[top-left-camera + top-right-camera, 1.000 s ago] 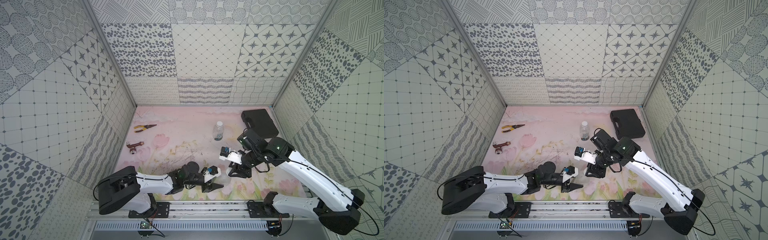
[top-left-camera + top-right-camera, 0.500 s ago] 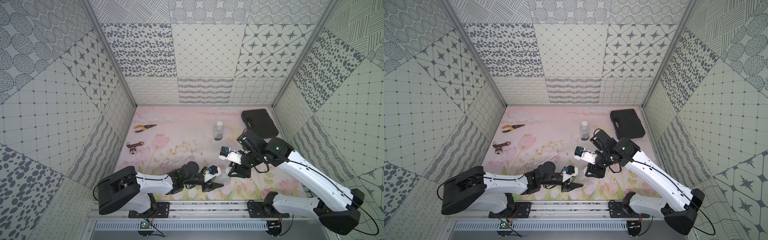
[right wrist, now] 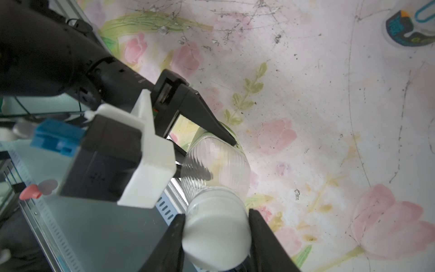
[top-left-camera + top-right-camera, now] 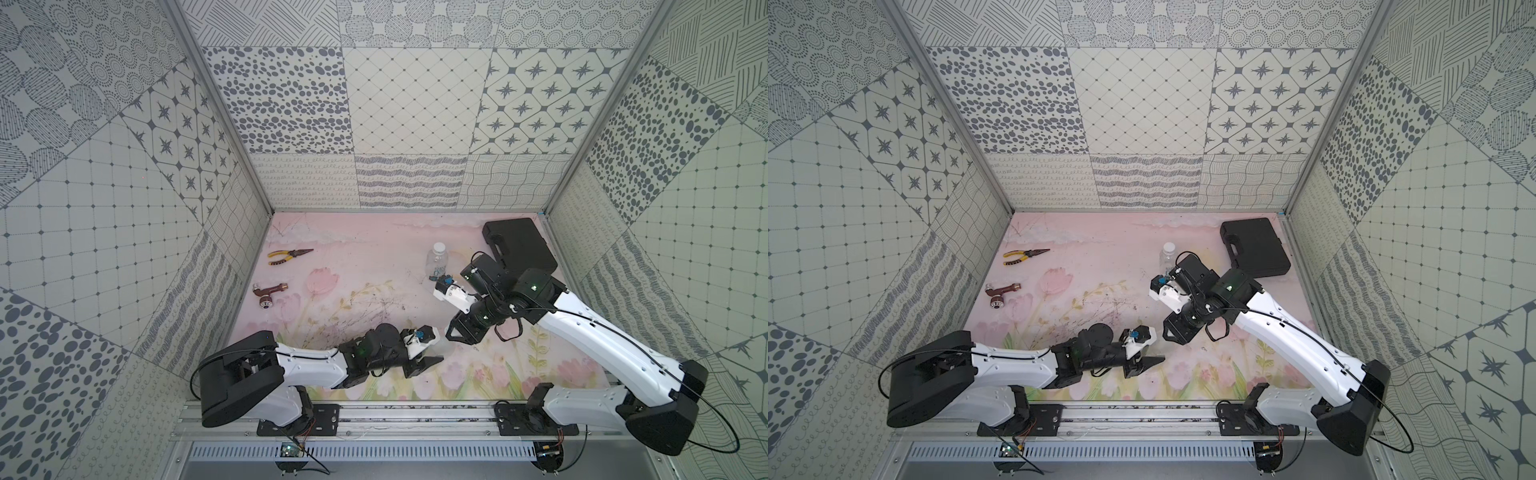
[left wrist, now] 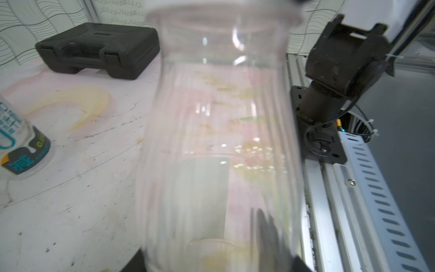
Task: Screw on the bottle caps
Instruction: Screw the bottle cap onto the plastic bottle.
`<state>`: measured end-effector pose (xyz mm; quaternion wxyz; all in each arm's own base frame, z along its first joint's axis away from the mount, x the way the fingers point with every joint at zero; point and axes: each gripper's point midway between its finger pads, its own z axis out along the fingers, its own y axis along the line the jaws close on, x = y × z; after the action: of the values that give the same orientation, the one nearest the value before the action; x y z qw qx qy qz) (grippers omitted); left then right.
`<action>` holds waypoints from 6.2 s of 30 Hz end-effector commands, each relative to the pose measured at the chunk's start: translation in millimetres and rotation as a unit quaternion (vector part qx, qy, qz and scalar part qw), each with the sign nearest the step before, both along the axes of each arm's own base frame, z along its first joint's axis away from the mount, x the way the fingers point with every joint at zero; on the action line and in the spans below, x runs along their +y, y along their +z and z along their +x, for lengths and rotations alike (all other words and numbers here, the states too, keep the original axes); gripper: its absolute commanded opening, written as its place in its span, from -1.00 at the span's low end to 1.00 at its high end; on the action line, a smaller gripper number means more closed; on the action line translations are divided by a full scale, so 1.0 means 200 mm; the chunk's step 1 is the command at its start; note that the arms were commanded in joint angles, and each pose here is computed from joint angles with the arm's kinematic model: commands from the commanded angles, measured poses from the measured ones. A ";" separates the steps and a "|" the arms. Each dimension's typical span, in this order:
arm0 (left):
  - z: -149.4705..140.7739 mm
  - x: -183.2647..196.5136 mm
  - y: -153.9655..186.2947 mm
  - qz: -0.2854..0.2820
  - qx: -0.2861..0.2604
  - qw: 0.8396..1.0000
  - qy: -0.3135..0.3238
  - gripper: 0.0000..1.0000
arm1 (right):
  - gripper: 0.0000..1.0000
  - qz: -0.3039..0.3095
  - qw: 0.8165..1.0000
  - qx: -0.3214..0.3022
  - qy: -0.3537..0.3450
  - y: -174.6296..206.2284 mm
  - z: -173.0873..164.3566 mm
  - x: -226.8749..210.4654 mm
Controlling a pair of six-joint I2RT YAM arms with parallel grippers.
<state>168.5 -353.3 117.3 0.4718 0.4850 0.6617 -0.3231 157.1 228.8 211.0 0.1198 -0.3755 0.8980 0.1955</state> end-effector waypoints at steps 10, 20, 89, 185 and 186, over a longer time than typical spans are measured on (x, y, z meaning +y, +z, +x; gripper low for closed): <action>0.13 0.01 0.19 -0.070 -0.040 0.995 0.064 0.12 | -1.00 0.028 0.996 -0.008 -0.081 0.04 0.14 0.12; 0.04 0.01 0.24 -0.103 -0.007 0.995 0.009 0.37 | -1.00 0.003 1.000 -0.009 -0.010 0.00 0.06 0.07; 0.32 0.11 0.33 -0.125 -0.022 0.976 0.176 -0.18 | -0.78 0.143 0.932 -0.248 -0.222 0.10 0.30 0.05; 0.06 -0.02 0.33 -0.146 0.035 0.989 -0.003 -0.08 | 0.18 0.296 0.935 -0.156 -0.115 0.14 0.15 0.10; 0.06 -0.02 0.33 -0.147 0.035 0.989 -0.006 -0.08 | 0.18 0.294 0.936 -0.157 -0.116 0.14 0.16 0.10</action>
<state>184.3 -352.2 153.4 0.4752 0.3942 0.6687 -0.4143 185.5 244.5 234.1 0.3786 -0.2443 0.8153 0.3636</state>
